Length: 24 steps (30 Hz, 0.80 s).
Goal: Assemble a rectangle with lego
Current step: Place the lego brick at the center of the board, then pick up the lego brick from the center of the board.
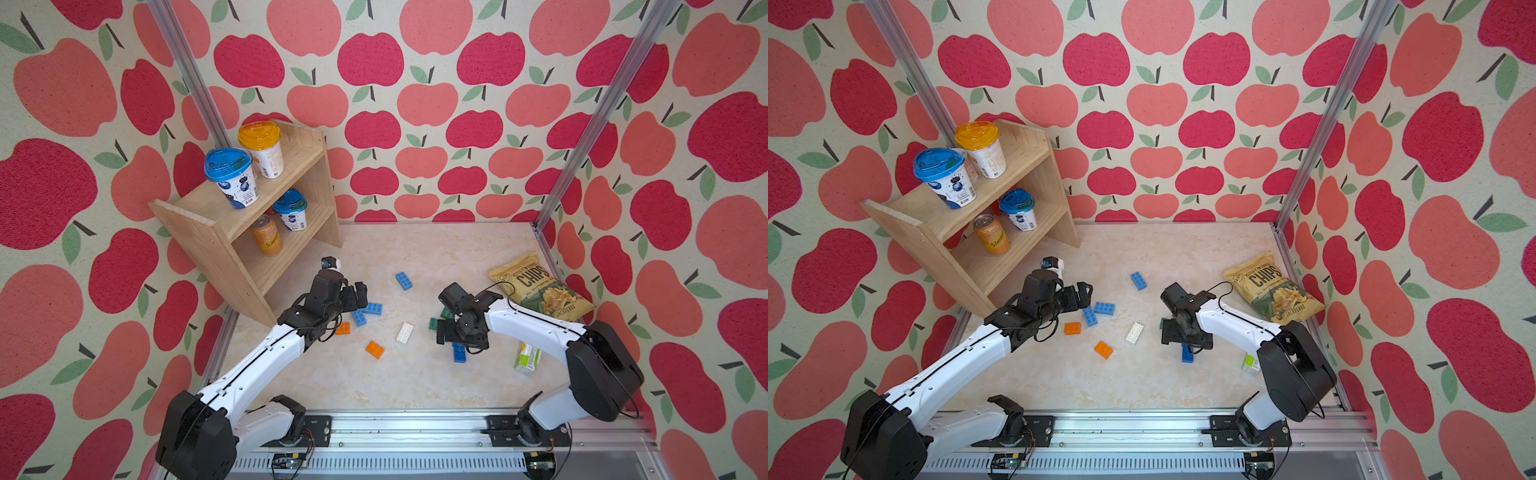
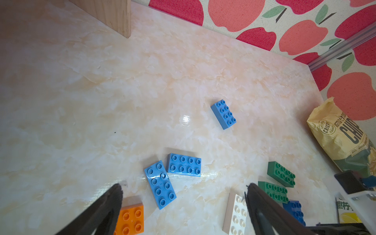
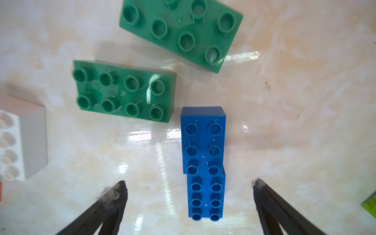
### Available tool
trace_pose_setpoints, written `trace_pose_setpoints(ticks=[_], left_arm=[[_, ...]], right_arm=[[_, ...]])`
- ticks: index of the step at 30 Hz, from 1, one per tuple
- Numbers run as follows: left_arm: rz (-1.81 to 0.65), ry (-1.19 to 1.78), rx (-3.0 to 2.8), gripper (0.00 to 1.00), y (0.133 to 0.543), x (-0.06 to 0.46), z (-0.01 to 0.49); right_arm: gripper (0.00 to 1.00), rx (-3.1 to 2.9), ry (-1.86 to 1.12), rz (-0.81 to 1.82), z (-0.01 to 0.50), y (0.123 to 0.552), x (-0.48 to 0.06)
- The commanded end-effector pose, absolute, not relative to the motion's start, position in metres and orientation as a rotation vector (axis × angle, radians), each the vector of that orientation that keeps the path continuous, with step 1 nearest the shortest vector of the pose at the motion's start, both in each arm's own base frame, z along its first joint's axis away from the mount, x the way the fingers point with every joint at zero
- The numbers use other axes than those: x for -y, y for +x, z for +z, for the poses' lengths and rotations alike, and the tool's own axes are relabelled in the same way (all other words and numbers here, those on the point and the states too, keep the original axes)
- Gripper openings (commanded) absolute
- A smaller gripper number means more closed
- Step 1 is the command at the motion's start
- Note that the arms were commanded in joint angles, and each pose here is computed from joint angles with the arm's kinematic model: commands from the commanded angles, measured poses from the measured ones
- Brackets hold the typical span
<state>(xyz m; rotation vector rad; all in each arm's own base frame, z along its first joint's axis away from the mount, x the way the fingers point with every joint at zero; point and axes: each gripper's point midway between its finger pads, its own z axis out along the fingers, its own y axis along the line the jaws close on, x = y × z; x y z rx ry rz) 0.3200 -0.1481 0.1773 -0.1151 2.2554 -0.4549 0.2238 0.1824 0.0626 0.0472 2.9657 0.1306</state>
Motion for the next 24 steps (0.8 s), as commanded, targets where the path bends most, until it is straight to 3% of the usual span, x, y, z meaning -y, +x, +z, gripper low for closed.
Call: trace_pose_setpoints(ticks=[1, 5, 24], left_arm=[[-0.445, -0.110, -2.210, 0.97, 0.326, 0.148, 0.194], [-0.430, -0.096, -2.210, 0.97, 0.328, 0.149, 0.196], [-0.423, -0.070, -2.228, 0.97, 0.336, 0.154, 0.188]], right_arm=[[1.00, -2.871, 0.218, 0.156, 0.089, 0.247, -0.171], [1.00, -2.814, 0.390, 0.159, 0.096, 0.270, -0.161], [0.97, -2.914, 0.355, 0.124, 0.040, 0.317, -0.189]])
